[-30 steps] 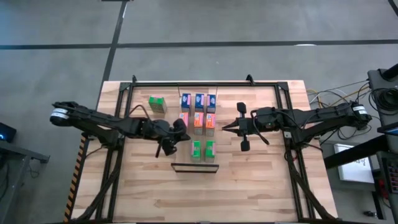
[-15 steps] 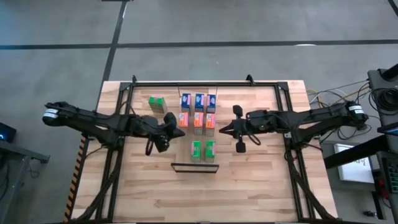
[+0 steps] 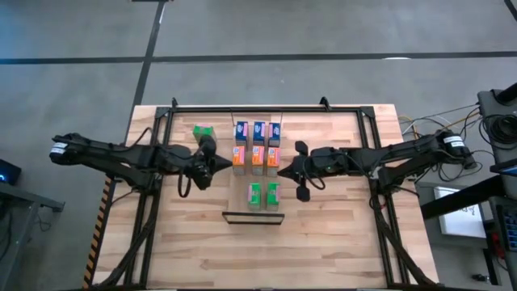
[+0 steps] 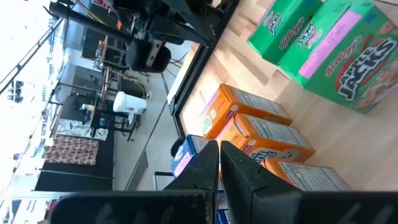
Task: Stack cereal on shelf
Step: Put the green cereal box on the shelf aligned with the other green cereal boxes
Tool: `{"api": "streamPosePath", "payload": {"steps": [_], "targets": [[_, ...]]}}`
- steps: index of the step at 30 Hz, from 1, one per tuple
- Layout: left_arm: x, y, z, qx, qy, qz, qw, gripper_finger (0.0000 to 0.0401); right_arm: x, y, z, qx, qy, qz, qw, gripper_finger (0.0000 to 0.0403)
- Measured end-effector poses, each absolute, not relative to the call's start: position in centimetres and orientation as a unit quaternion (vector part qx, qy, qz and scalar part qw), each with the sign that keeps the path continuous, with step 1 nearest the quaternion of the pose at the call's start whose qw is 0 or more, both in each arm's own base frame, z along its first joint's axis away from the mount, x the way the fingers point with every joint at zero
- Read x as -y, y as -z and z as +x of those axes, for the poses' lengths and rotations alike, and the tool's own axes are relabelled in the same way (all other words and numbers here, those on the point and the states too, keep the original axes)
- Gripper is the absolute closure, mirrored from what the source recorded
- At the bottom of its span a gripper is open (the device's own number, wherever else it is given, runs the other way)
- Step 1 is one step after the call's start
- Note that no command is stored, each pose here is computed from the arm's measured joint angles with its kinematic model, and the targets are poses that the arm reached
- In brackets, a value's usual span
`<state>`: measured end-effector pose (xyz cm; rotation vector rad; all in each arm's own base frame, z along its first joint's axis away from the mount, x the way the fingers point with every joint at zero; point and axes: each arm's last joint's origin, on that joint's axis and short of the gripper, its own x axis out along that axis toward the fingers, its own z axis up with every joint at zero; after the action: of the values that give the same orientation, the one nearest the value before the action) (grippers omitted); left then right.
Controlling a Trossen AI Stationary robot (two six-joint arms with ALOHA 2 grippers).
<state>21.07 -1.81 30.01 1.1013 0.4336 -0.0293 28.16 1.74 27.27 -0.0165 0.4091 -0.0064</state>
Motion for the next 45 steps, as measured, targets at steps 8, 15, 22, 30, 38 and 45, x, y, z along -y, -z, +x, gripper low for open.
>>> {"api": "streamPosePath", "payload": {"steps": [8, 15, 22, 30, 38, 45], "targets": [[1.8, -30.1, 20.9, -0.203, 0.013, 0.517, 0.832, 0.0401, -1.2, -27.3, 28.5, -0.191, 0.015, -0.002, 0.981, 0.0394], [1.8, -30.0, 20.9, -0.207, 0.015, 0.517, 0.830, 0.0401, -0.4, -27.9, 29.0, -0.177, 0.028, 0.009, 0.984, 0.0394], [1.8, -29.8, 20.7, -0.218, 0.021, 0.518, 0.827, 0.0401, -0.3, -27.5, 31.1, -0.208, 0.006, 0.008, 0.978, 0.0394], [1.8, -29.7, 20.7, -0.225, 0.025, 0.518, 0.825, 0.0401, -0.4, -28.3, 33.0, -0.292, 0.005, 0.003, 0.956, 0.0394], [1.8, -29.6, 20.7, -0.226, 0.026, 0.518, 0.825, 0.0401, -0.4, -29.3, 33.2, -0.336, 0.008, 0.011, 0.942, 0.0394], [1.8, -29.6, 20.7, -0.226, 0.024, 0.512, 0.829, 0.0401, -0.6, -28.9, 33.2, -0.346, -0.002, 0.025, 0.938, 0.0394]]}}
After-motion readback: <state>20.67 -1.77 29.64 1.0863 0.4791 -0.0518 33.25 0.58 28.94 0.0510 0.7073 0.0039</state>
